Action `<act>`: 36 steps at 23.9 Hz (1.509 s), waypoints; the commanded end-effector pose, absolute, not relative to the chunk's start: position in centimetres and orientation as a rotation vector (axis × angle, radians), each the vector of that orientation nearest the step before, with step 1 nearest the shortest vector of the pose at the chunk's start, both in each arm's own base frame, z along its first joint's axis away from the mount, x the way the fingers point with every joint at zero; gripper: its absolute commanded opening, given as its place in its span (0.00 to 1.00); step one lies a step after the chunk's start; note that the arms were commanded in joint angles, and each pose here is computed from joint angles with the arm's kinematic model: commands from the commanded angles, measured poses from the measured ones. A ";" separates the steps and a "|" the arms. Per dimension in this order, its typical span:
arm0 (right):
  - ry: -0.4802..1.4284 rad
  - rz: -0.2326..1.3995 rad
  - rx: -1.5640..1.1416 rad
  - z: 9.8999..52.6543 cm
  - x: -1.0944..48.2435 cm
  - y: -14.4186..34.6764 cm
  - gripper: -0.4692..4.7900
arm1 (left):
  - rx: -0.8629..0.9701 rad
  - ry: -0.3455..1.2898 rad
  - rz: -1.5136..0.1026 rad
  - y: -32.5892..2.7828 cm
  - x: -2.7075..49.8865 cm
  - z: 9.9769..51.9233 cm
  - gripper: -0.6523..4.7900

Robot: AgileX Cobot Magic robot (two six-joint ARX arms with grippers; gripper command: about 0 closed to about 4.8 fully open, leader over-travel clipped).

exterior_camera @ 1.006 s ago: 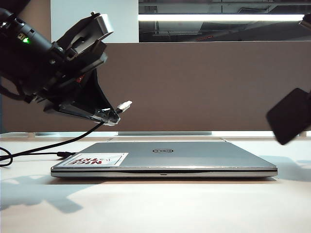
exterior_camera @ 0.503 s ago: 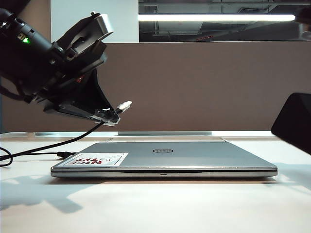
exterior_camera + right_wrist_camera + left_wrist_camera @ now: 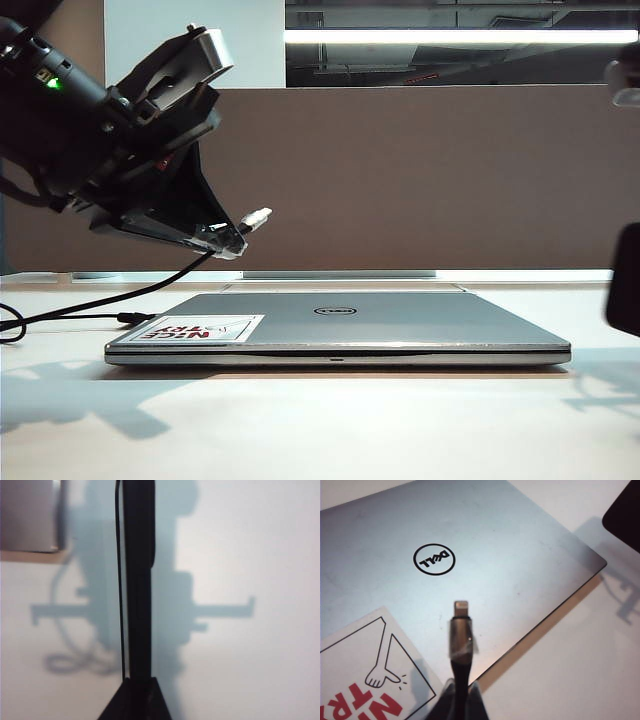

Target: Pick up the charging cable and the phone, plug the charging cable into the charging port on the phone, and finally place them back on the table.

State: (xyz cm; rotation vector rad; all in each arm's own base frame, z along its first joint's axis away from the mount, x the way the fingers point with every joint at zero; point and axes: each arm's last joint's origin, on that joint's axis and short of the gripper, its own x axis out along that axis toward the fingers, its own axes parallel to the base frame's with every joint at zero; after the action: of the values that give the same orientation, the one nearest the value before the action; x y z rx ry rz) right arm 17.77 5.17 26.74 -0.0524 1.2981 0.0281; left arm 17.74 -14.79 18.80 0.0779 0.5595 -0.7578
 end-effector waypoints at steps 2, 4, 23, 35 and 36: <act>1.304 -0.004 -0.098 26.5 18.2 5.5 0.08 | 0.072 0.542 -0.761 -14.8 17.8 19.0 0.11; 1.318 0.006 -0.110 26.0 18.5 5.9 0.08 | 0.072 0.542 -0.761 -14.8 17.8 19.0 0.11; 1.391 0.163 -0.027 24.7 18.8 7.1 0.28 | 0.072 0.541 -0.761 -14.8 17.8 19.1 0.11; 1.497 0.139 -0.053 22.4 20.5 7.7 0.29 | 0.070 0.543 -0.760 -14.8 17.8 19.0 0.11; 1.507 0.137 -0.055 22.1 20.7 7.8 0.29 | 0.070 0.543 -0.760 -14.8 17.8 19.0 0.11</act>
State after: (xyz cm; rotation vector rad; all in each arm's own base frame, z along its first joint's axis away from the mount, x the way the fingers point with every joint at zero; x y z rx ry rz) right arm 20.39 7.65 22.24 -0.0585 1.5135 0.1314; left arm 17.74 -14.79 18.80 0.0774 0.5592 -0.7578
